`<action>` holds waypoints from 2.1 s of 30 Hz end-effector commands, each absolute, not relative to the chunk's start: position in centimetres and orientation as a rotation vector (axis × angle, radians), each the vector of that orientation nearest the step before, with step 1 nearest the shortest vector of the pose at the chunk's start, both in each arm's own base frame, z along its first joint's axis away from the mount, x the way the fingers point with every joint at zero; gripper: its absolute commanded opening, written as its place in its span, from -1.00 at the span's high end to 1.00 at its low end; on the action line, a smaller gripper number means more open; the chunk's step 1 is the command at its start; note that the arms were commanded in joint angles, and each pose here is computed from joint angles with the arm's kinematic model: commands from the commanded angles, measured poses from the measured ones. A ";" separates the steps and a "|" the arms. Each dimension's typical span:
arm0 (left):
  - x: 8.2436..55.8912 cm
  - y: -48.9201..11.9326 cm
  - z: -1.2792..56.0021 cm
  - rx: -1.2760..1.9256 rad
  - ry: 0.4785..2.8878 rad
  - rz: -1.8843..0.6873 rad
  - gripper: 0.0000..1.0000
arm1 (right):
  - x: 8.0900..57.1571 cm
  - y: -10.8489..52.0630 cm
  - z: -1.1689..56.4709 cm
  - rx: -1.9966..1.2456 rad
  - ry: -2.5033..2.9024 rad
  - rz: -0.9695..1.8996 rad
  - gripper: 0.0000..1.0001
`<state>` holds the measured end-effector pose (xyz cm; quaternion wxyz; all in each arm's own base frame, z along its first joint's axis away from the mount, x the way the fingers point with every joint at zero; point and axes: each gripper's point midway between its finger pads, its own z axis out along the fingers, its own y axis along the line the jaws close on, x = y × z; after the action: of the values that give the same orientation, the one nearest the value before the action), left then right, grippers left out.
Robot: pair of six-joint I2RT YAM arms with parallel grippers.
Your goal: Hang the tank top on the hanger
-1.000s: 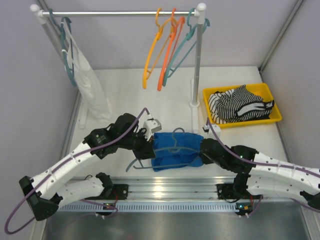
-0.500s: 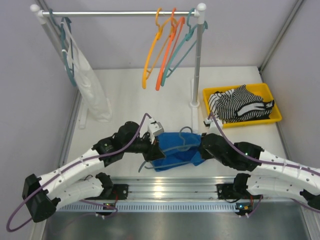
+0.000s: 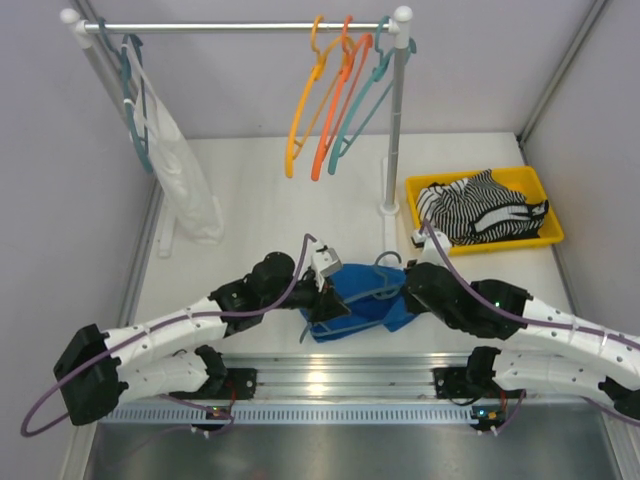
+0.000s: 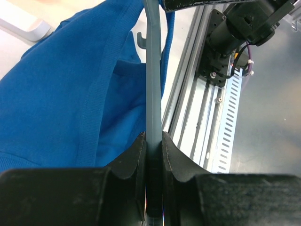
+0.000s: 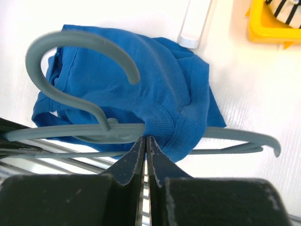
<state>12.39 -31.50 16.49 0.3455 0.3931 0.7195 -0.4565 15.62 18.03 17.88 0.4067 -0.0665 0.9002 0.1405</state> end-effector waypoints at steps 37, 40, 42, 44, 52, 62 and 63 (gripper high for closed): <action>13.6 -33.7 16.5 0.872 1.758 -1.241 0.94 | 18.5 21.7 16.9 -0.247 2.141 0.330 1.00; 14.7 -33.8 16.0 0.792 1.817 -1.209 0.66 | 18.4 21.5 16.9 -0.251 2.118 0.318 1.00; 15.4 -33.8 15.8 0.723 1.852 -1.193 0.57 | 18.5 21.2 16.9 -0.250 2.112 0.300 1.00; 16.5 -33.5 15.8 0.646 1.868 -1.151 0.53 | 18.5 21.1 16.5 -0.256 2.111 0.280 1.00; 18.3 -31.8 16.1 0.494 1.941 -1.026 0.05 | 18.6 20.6 16.1 -0.243 2.102 0.240 1.00; 19.8 -28.0 16.8 0.294 1.994 -0.862 0.02 | 18.4 20.4 16.3 -0.261 2.095 0.252 1.00; 19.6 -27.4 16.2 0.277 2.027 -0.833 0.03 | 18.3 20.6 16.3 -0.272 2.095 0.268 1.00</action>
<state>18.32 -29.02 14.81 0.4272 0.1618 0.8109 -0.3656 18.49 20.21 15.36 0.4721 -0.1106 0.8702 0.0876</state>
